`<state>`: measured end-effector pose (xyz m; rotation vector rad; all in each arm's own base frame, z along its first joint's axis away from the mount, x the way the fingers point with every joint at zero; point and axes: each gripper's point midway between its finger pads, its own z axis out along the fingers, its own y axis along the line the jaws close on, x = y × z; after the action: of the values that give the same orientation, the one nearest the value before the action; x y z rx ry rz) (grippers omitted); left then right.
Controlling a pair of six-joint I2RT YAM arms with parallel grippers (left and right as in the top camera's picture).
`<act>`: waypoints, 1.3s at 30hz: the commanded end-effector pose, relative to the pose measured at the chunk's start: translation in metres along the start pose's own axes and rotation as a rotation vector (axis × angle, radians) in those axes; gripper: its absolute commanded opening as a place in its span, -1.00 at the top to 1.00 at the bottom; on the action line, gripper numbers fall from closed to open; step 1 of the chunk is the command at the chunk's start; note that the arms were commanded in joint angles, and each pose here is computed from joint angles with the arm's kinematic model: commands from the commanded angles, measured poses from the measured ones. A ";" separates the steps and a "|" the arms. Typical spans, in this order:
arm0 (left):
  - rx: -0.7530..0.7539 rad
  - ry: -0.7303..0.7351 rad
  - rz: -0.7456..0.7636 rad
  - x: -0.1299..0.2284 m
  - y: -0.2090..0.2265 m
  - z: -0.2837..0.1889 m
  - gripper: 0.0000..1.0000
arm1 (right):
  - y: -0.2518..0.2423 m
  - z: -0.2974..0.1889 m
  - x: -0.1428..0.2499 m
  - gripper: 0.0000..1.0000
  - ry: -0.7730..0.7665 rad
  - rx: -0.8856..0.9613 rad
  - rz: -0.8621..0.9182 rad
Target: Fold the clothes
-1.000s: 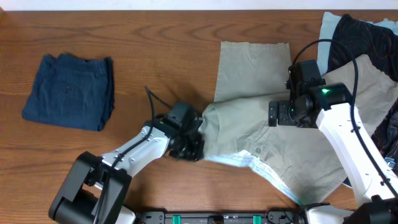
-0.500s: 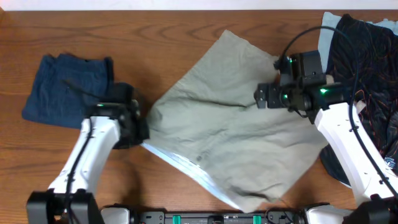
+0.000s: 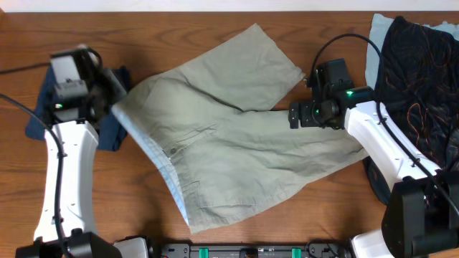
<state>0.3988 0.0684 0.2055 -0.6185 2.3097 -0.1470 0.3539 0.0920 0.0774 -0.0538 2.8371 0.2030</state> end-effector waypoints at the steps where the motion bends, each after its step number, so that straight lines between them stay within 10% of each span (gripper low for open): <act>1: 0.050 0.049 -0.011 0.009 -0.011 -0.006 -0.85 | -0.012 -0.014 -0.005 -0.98 -0.035 0.047 0.034; 13: 0.019 0.725 -0.121 0.169 0.003 -0.047 -0.96 | -0.032 -0.039 0.046 -0.99 0.133 0.101 0.222; 39: -0.060 0.715 -0.145 0.247 0.033 0.067 -0.96 | -0.060 -0.059 0.069 -0.98 0.202 0.140 0.359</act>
<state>0.2866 -0.0167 0.0078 -0.8260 2.9152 -0.4697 0.2729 0.0274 0.0992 0.4605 3.0570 0.0812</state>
